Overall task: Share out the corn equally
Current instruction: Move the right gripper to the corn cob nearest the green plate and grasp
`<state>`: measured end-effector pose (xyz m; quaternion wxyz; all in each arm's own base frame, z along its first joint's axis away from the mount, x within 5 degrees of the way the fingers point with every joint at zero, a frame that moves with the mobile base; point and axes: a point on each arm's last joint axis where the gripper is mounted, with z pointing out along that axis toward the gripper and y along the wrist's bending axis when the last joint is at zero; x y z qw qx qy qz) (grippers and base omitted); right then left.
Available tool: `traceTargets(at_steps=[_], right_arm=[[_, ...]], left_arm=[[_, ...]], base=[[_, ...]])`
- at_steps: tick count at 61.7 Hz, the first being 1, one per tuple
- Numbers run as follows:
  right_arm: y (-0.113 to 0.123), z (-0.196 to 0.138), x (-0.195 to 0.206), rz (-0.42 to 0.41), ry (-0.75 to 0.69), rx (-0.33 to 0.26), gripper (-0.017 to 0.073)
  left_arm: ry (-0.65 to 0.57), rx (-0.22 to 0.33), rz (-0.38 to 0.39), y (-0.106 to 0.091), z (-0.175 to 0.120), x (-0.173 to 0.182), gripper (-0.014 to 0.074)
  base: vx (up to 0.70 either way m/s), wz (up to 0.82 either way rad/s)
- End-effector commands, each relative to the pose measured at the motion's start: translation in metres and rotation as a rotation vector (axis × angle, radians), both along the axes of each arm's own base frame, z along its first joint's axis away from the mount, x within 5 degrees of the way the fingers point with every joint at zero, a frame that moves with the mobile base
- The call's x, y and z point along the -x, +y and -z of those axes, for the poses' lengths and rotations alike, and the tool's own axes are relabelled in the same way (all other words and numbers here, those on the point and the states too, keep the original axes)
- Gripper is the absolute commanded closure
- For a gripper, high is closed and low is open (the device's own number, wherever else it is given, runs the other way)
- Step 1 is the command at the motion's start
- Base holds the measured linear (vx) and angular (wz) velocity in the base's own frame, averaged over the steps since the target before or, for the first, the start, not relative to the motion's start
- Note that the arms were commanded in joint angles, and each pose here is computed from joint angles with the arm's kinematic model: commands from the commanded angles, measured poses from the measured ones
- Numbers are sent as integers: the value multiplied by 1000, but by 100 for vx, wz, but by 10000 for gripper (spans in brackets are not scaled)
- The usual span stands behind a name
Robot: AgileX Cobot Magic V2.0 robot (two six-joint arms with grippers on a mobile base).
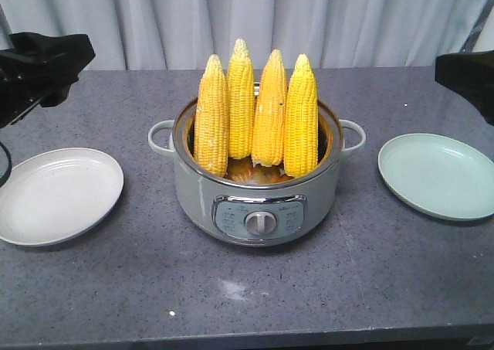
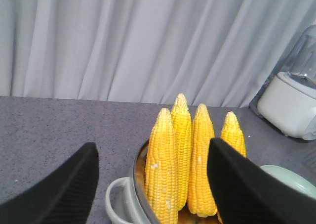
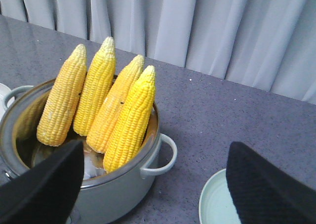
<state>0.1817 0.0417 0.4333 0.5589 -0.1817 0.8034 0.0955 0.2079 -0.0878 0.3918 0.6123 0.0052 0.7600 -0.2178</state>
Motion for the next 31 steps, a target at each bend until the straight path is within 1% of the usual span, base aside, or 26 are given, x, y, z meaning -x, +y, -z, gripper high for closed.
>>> traceTargets(at_steps=[1,6,11,14,22,31], right_arm=[[0,-16,-11,21,-91,-47,-18],[4,-18,-29,-4,-57,-59,-18],[9,-20,-51,-43,-10,-67,-18],[13,-23,-64,-64,2,-83,-18],[23,-21,-99,-129,42,-153,-18],[32,-1,-139,-172,107,-221,-18]], left_arm=[[-135,67,59,-4,-24,5,129],[-146,76,66,-5,-26,6,129],[-138,72,61,-4,-25,5,129],[-131,67,57,-4,-24,5,129],[-123,59,52,-3,-23,5,129],[-123,59,52,-3,-23,5,129]], base=[[0,0],[0,0],[0,0],[0,0],[0,0],[0,0]])
